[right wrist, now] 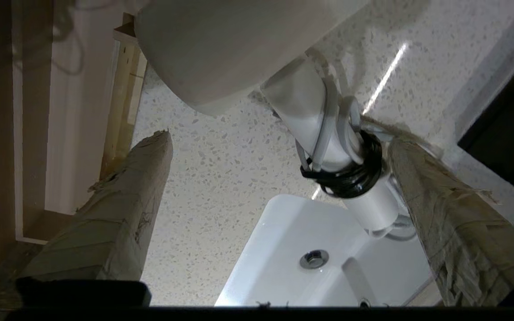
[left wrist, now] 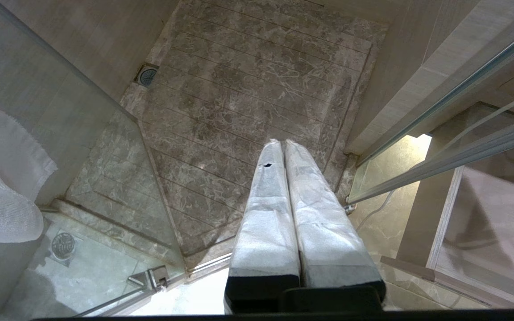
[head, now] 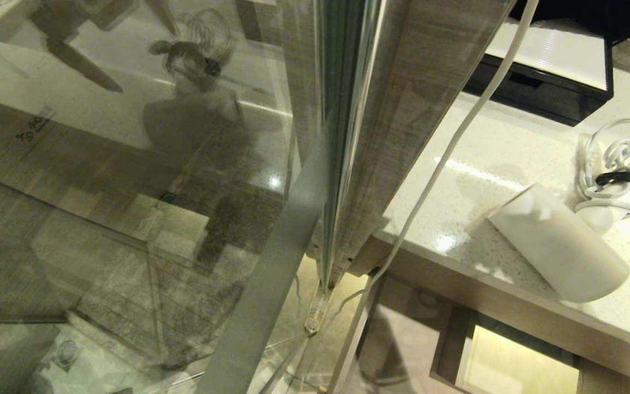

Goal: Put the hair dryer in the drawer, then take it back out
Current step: Pick up the hairdryer

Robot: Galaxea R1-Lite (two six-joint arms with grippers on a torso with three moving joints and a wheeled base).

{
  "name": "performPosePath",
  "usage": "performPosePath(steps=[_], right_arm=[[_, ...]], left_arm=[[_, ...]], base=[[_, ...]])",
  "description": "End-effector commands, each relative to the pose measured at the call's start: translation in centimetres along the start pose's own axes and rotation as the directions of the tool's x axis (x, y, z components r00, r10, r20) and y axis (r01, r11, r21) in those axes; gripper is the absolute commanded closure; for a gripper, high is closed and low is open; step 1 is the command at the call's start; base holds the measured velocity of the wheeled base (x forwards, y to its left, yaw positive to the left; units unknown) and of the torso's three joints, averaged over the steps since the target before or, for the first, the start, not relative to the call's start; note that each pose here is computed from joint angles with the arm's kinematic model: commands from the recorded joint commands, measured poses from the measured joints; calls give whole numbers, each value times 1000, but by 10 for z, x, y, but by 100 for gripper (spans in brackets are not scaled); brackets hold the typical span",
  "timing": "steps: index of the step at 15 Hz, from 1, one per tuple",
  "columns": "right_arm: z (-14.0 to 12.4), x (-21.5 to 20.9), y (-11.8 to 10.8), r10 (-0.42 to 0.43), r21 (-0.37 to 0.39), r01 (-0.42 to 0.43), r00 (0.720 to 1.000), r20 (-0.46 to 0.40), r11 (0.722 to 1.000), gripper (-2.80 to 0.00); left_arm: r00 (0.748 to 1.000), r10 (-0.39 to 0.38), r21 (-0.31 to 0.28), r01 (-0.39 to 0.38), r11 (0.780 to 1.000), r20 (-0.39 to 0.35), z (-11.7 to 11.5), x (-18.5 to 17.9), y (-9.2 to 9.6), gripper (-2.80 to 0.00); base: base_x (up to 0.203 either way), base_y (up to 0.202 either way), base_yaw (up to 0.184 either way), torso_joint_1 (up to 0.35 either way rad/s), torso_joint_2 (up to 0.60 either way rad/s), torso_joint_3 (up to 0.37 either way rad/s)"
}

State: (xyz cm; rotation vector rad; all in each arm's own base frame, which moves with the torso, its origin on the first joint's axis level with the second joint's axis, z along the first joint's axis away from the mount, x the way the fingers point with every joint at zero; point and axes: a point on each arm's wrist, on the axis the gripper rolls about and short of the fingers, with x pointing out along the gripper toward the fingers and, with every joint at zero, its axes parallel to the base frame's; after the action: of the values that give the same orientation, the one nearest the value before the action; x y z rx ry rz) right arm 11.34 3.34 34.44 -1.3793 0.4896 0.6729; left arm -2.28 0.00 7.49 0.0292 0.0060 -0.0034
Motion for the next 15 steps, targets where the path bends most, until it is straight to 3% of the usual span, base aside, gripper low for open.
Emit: performPosePath(steps=[1,6,15], right_arm=[[2,9,-5,29,-37,-29,999,17,999,-280],[-2,24,-13,63,-191,-56,998,29,980,-280],[-6,42,-20,128,-288,-106,990,58,952,-280]], left_arm=[[1000,0,0,0,1000,-2,0,0,0,0],[1000,-1,0,1,1000,-2,0,0,0,0],[1000,-1,0,1,1000,-1,0,0,0,0]], base=[[0,0,0,0,0,0],[0,0,0,0,0,0],[0,0,0,0,0,0]])
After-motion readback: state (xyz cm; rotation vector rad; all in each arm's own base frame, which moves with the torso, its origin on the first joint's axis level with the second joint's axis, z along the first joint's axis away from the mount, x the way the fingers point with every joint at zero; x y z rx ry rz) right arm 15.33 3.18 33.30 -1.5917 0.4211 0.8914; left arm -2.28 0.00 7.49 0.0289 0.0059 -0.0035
